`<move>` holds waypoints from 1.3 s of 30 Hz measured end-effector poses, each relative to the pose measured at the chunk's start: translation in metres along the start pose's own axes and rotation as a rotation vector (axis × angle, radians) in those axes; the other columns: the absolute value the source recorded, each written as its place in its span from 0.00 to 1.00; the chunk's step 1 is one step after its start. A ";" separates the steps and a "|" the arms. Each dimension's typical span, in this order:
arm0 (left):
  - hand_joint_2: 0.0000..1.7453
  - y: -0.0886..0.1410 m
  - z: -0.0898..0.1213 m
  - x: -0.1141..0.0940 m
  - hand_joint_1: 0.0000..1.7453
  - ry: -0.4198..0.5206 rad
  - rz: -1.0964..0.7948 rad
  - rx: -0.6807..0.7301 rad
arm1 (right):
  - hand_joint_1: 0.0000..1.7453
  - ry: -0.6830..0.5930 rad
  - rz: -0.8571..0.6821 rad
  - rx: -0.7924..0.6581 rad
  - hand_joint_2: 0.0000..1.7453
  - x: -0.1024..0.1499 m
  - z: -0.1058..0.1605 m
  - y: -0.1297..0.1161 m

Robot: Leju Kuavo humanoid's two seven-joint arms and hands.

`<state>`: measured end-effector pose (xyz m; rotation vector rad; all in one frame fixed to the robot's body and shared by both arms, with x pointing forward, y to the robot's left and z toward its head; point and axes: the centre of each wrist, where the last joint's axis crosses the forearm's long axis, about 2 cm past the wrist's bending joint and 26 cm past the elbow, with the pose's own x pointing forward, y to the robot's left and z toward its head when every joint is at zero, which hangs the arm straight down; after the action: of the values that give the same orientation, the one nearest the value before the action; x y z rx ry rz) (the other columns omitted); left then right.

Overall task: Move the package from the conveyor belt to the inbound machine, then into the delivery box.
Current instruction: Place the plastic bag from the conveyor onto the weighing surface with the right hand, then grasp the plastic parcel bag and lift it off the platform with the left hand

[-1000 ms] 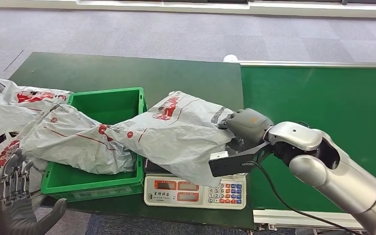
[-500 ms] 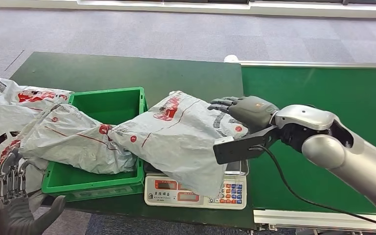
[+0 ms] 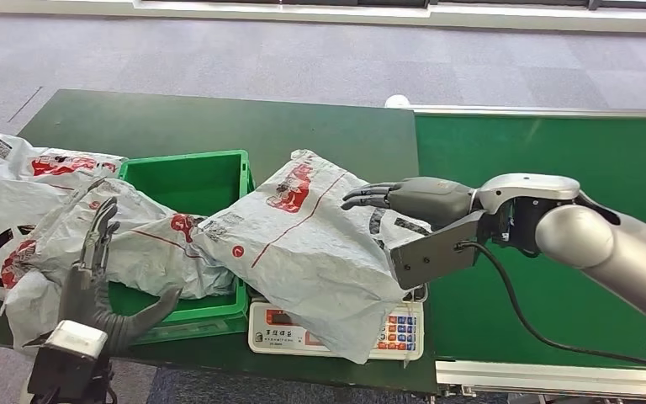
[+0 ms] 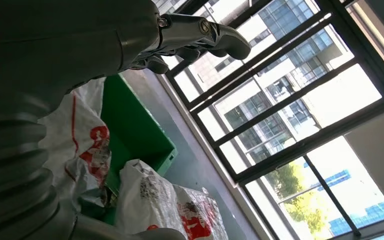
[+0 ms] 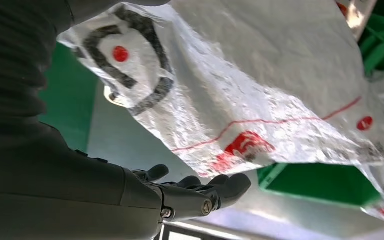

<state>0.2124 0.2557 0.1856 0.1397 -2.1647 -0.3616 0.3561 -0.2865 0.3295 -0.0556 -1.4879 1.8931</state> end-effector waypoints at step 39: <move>1.00 -0.173 -0.106 -0.032 1.00 0.250 -0.550 -0.830 | 0.00 -0.001 -0.350 -1.982 1.00 0.079 -0.005 0.195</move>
<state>0.3115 0.0769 0.1646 0.2859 -1.5502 -1.4336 0.2018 -0.2542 0.1899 -0.6027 -2.4714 -0.3751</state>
